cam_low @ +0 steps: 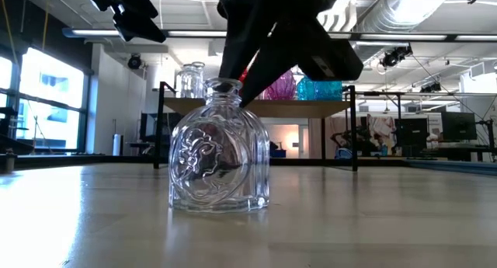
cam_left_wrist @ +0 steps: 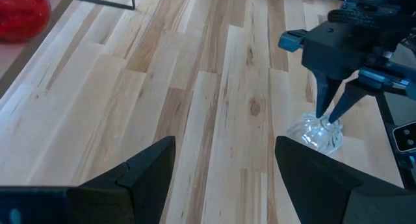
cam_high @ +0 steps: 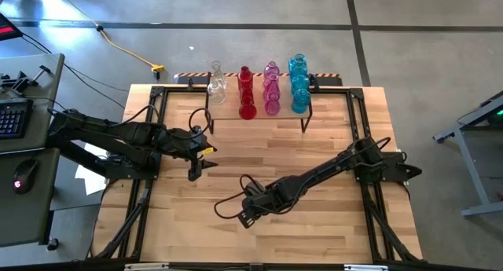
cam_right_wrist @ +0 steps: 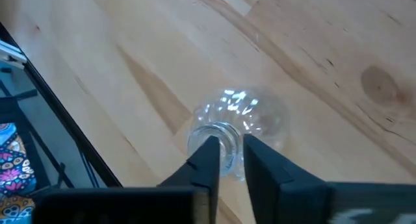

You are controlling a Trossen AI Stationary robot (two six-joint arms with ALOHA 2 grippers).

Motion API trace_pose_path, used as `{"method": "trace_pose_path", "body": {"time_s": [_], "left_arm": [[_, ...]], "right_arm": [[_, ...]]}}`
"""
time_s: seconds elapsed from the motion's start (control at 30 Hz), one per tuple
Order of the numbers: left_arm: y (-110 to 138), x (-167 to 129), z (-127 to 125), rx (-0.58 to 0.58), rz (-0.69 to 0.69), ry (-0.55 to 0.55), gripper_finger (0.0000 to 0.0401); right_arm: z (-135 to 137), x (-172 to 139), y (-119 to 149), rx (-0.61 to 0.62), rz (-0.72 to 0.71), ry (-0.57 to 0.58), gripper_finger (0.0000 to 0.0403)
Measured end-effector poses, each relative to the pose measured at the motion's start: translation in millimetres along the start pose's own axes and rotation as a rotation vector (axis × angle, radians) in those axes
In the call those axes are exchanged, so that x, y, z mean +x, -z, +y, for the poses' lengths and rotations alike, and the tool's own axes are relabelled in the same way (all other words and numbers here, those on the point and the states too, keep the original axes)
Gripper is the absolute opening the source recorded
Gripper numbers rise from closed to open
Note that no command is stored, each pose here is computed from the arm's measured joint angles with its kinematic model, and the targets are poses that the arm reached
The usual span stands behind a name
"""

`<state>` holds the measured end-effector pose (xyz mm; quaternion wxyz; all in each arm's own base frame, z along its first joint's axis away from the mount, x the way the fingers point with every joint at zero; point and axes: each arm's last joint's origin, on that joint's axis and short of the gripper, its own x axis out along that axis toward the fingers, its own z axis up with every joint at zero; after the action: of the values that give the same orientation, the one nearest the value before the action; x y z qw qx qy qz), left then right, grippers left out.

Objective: Sort vases onto shelf
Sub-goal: Put the transparent vase on the shelf aligned with the other transparent vases

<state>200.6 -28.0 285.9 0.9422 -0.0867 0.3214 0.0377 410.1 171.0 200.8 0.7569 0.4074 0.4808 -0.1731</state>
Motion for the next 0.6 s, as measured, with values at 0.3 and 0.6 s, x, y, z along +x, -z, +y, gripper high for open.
{"method": "trace_pose_path", "body": {"time_s": [0.3,0.6], "left_arm": [[0.0,-0.1,0.0,0.0,0.0,0.001,0.0255],[0.2,-0.1,-0.7,0.001,0.007,0.026,0.0255]], "right_arm": [[-0.8,-0.6,-3.1,0.006,0.023,-0.007,0.0005],[0.8,-2.2,-2.1,-0.019,0.071,-0.036,0.0001]]}}
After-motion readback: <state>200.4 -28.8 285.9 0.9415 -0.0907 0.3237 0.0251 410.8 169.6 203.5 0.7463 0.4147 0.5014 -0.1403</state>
